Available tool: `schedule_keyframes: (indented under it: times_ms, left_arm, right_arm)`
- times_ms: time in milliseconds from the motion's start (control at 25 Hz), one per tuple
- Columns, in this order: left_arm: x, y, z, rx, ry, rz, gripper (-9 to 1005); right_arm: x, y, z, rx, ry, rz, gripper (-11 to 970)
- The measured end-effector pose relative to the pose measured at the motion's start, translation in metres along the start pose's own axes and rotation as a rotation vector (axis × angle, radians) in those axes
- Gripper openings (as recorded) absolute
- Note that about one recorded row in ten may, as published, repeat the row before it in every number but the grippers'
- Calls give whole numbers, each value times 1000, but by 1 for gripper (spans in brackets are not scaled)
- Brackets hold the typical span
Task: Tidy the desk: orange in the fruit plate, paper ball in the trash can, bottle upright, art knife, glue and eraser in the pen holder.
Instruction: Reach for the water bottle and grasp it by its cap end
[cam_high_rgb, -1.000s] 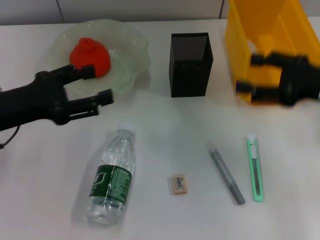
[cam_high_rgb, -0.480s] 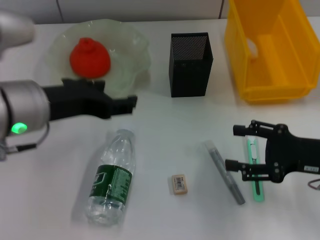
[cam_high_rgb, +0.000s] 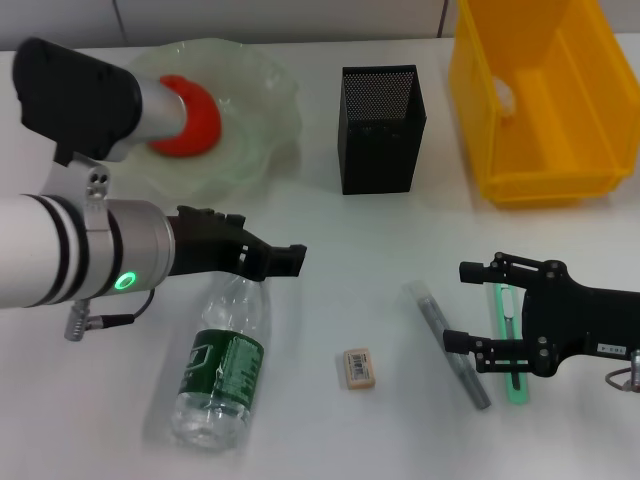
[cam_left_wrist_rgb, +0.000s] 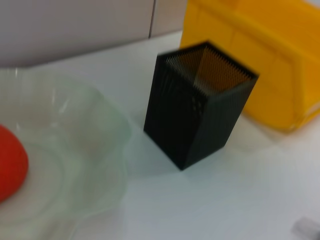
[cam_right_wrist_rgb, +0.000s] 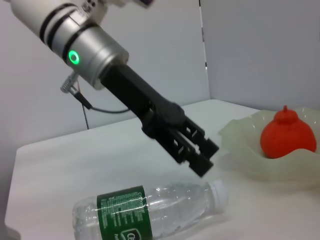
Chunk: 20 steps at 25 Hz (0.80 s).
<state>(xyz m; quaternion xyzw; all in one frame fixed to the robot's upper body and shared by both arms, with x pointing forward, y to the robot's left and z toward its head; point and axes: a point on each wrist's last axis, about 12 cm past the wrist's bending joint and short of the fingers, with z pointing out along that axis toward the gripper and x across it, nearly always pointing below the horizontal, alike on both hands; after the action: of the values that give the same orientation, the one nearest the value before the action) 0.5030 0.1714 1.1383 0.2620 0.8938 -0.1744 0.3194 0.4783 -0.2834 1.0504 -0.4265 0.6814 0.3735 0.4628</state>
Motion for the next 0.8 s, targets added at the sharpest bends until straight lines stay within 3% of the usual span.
schedule_keyframes:
  times_ms: [360, 800]
  left_arm:
    - [11, 21, 32, -36, 62, -39, 833]
    - [10, 24, 42, -8, 173, -41, 718]
  right_arm:
    - [3, 1, 1, 6, 3, 13, 846]
    - [4, -1, 1, 17, 9, 25, 845]
